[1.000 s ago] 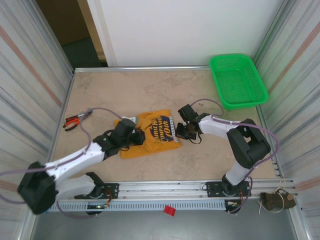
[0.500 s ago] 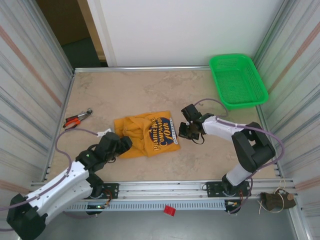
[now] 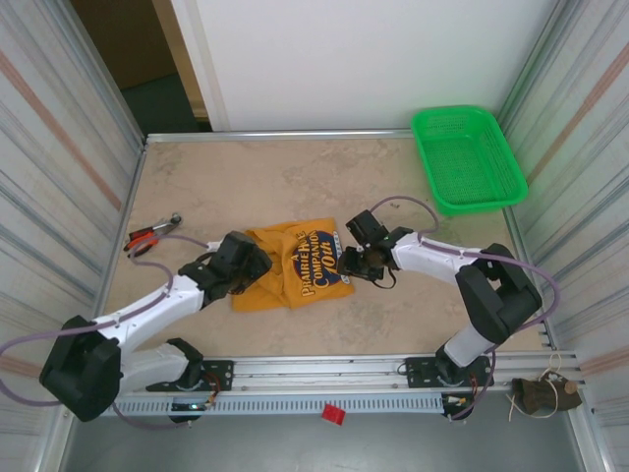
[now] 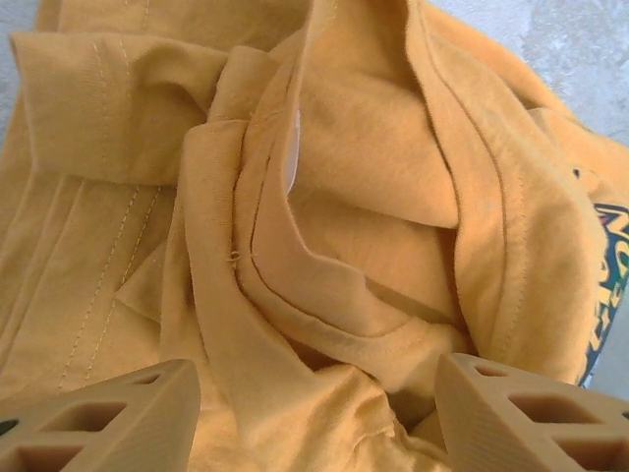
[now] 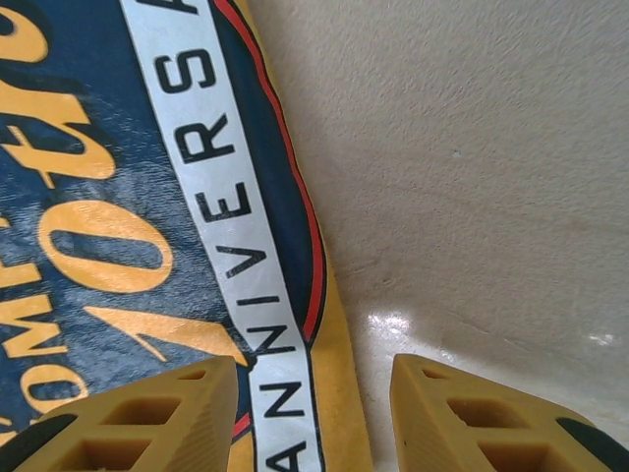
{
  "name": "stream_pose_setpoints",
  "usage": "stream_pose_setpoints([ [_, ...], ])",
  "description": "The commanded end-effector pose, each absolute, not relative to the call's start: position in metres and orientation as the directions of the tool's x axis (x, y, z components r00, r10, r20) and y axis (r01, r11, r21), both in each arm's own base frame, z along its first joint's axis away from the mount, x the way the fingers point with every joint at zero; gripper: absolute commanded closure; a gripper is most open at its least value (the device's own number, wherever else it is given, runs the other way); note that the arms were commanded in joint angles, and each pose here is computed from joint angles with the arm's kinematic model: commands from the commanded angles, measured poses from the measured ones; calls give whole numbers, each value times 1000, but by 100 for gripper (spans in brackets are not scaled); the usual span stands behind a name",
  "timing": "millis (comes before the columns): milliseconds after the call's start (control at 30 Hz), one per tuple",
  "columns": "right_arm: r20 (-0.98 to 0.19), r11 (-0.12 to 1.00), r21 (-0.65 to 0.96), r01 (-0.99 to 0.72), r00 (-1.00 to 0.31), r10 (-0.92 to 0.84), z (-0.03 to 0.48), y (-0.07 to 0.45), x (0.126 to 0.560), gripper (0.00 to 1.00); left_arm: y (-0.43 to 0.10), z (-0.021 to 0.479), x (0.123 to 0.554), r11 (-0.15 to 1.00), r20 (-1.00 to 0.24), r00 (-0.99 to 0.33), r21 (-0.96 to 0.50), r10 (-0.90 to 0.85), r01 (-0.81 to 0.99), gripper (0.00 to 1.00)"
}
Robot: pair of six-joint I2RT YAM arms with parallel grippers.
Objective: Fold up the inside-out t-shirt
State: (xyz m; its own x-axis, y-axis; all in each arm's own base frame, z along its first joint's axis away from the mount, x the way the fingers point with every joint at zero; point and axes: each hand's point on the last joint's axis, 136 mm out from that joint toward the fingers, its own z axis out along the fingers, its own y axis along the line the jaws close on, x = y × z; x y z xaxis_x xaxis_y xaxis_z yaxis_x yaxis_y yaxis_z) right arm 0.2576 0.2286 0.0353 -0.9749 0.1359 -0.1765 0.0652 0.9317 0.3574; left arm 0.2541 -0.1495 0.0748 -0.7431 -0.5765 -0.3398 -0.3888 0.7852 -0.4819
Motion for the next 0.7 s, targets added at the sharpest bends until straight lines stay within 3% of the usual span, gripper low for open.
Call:
stream_pose_setpoints([
  [0, -133, 927, 358, 106, -978, 163, 23, 232, 254, 59, -153, 74, 264, 768, -327, -727, -484, -604, -420, 38],
  [67, -115, 929, 353, 116, -979, 166, 16, 232, 253, 64, -151, 65, 264, 767, -317, -725, -461, -612, -446, 41],
  [167, -100, 934, 329, 140, -978, 181, 7, 227, 252, 84, -147, 54, 265, 768, -314, -721, -436, -618, -469, 50],
  [233, -96, 937, 312, 159, -976, 197, 3, 221, 251, 100, -145, 49, 266, 772, -310, -726, -429, -614, -469, 82],
  [267, -95, 937, 305, 170, -974, 207, 1, 218, 251, 100, -143, 48, 265, 774, -307, -729, -424, -612, -471, 99],
  [533, -98, 922, 290, 256, -950, 295, -5, 196, 253, 100, -122, 77, 232, 750, -302, -710, -461, -636, -475, 100],
  [667, -108, 922, 282, 266, -946, 306, -5, 194, 255, 100, -98, 61, 192, 680, -248, -651, -450, -717, -578, 100],
])
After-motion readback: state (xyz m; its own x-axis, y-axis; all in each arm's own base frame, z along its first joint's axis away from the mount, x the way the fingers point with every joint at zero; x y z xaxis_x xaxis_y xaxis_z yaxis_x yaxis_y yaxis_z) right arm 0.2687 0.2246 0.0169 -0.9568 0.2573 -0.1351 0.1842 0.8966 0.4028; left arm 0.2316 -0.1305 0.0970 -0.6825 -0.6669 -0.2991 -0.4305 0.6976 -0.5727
